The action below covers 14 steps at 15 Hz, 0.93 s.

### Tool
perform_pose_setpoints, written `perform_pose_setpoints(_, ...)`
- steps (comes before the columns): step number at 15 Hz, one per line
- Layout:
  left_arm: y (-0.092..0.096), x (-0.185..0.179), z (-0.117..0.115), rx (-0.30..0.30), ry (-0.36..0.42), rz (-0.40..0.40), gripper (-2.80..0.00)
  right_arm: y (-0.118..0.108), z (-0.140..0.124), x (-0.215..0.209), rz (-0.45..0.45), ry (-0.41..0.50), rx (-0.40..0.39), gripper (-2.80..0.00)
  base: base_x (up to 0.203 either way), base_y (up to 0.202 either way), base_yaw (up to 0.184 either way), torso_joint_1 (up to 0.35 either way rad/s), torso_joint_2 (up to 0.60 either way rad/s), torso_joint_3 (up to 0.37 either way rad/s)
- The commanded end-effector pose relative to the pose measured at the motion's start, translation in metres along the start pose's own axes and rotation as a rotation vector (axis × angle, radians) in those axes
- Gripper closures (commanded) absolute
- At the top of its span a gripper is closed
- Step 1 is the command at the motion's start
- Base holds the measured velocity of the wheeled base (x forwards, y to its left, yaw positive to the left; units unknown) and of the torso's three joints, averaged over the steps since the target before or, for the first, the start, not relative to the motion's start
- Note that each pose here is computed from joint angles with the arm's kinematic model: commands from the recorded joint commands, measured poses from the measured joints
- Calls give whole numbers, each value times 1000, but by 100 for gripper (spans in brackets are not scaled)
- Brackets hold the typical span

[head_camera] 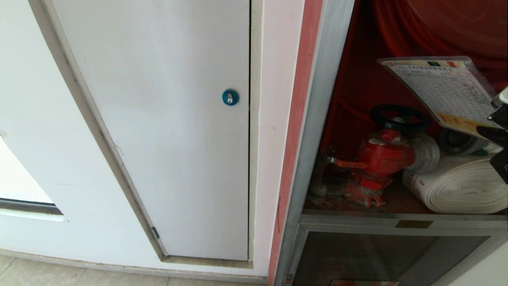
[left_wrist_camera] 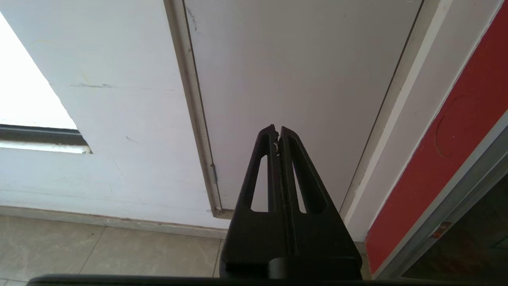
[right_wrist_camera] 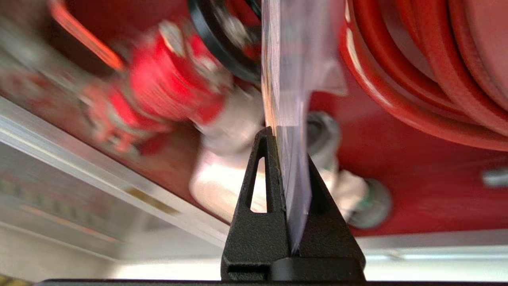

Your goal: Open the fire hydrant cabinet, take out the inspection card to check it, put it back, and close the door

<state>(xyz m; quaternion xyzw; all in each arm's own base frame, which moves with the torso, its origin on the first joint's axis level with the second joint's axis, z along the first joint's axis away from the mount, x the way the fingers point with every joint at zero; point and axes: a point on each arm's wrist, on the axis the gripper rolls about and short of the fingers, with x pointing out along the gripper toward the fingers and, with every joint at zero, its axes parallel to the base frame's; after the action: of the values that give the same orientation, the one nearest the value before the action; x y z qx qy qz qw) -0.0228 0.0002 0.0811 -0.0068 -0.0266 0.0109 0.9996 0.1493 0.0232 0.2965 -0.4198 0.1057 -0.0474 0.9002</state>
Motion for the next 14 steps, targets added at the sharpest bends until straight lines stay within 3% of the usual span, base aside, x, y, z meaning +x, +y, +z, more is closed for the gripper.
perform_pose_setpoints(1, 0, 1, -5, 0, 18, 1, 0, -3, -4, 4, -20, 35, -42, 0, 0, 0, 0, 0, 0, 0)
perform_pose_setpoints(4, 0, 1, -5, 0, 16, 1, 0, -6, -3, 13, -42, 58, -116, 0, 0, 0, 0, 0, 0, 0)
perform_pose_setpoints(8, 0, 1, -5, 0, 18, 1, 0, -17, -4, 39, -150, 85, -252, 0, 0, 0, 0, 0, 0, 0)
perform_pose_setpoints(14, 0, 1, -5, 0, 18, 1, 0, -11, -7, 48, -120, 112, -349, 0, 0, 0, 0, 0, 0, 0)
